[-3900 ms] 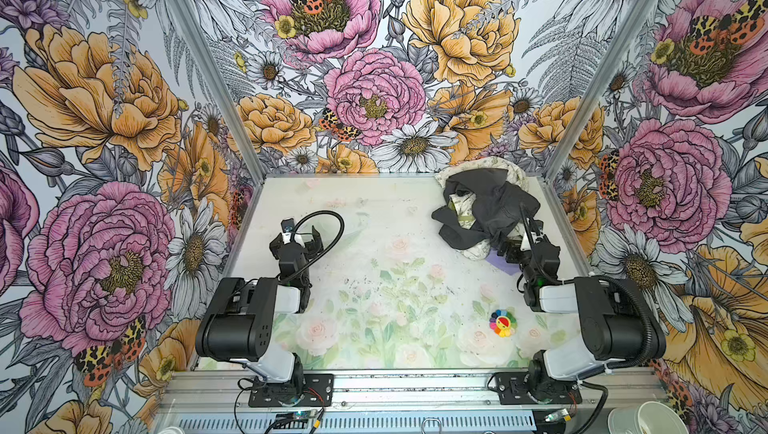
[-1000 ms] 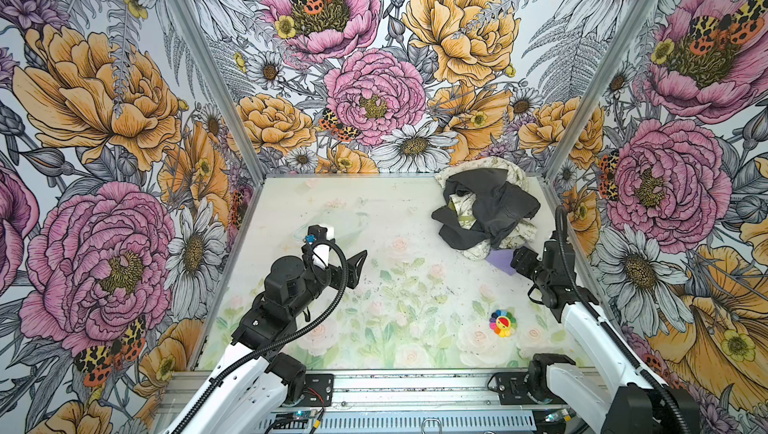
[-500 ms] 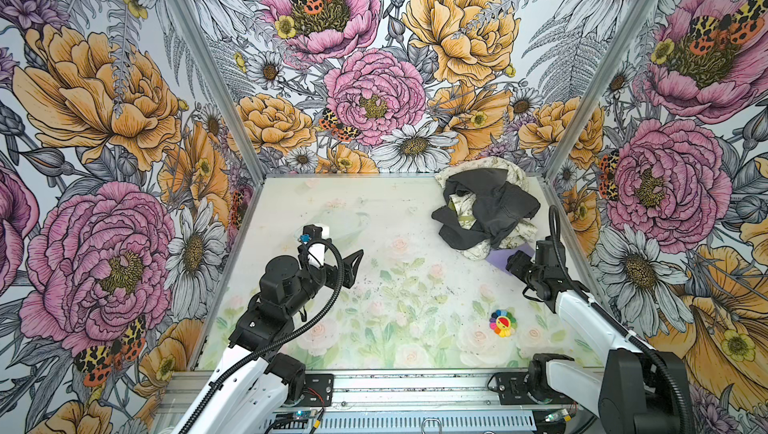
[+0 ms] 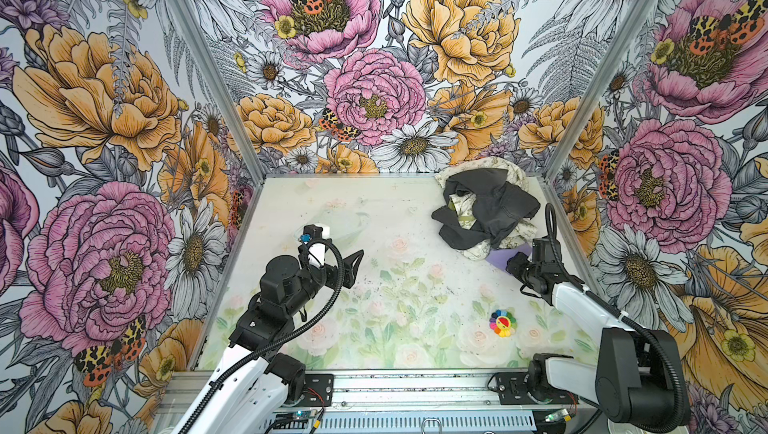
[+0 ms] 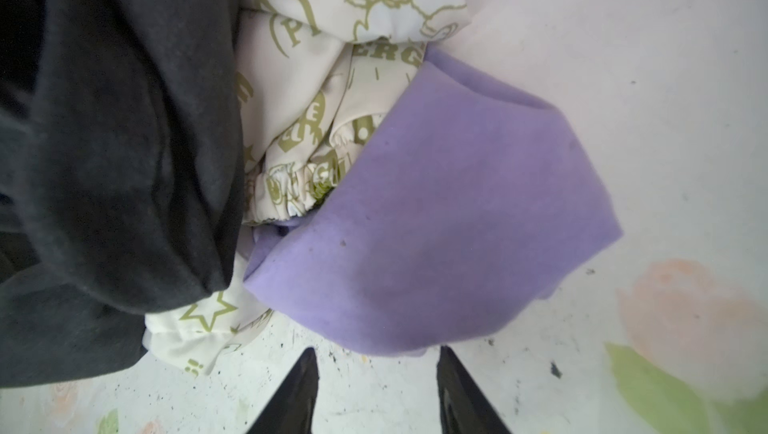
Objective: Pick out a specific cloth from the pile
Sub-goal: 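Reach the right gripper down to the lavender cloth under the pile, then grasp the lavender cloth with the right gripper and lift it up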
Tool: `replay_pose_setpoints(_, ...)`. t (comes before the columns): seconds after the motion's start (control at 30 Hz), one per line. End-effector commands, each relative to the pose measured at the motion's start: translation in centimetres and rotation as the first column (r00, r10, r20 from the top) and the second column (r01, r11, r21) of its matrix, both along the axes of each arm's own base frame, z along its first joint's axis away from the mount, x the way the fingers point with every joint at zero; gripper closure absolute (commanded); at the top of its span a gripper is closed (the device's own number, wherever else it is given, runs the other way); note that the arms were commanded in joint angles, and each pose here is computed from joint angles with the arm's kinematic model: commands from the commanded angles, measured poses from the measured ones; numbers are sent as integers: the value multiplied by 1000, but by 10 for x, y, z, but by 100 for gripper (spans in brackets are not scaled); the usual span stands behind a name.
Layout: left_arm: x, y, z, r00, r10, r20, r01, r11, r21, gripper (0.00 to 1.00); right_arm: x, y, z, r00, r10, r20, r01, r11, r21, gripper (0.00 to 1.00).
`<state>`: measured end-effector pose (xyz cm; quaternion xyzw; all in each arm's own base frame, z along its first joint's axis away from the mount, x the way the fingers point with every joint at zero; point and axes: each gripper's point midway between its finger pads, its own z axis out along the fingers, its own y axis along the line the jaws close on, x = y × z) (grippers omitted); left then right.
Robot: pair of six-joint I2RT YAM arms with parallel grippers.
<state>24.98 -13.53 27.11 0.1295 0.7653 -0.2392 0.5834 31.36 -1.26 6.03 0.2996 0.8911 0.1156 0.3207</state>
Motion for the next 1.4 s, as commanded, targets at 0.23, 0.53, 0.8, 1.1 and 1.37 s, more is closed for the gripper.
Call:
replay_pose_setpoints(0.23,-1,-1,-8,1000,-11,-25,11,1000,6,1,16,-18,-9,998,-51,-25,50,998,-37,54)
replay_pose_setpoints(0.53,-1,0,-8,1000,-6,-23,7,1000,9,1,33,-11,-18,997,-70,20,68,994,81,76)
replay_pose_setpoints(0.8,-2,0,-8,1000,-5,-20,5,1000,15,1,38,-10,9,993,-73,89,64,993,104,97)
replay_pose_setpoints(1.1,-2,0,-8,1000,-2,-21,2,1000,15,1,40,-8,78,958,-74,279,42,992,117,100)
replay_pose_setpoints(1.37,-2,1,-8,1000,0,-20,0,1000,17,1,46,1,145,898,-49,438,-16,989,144,100)
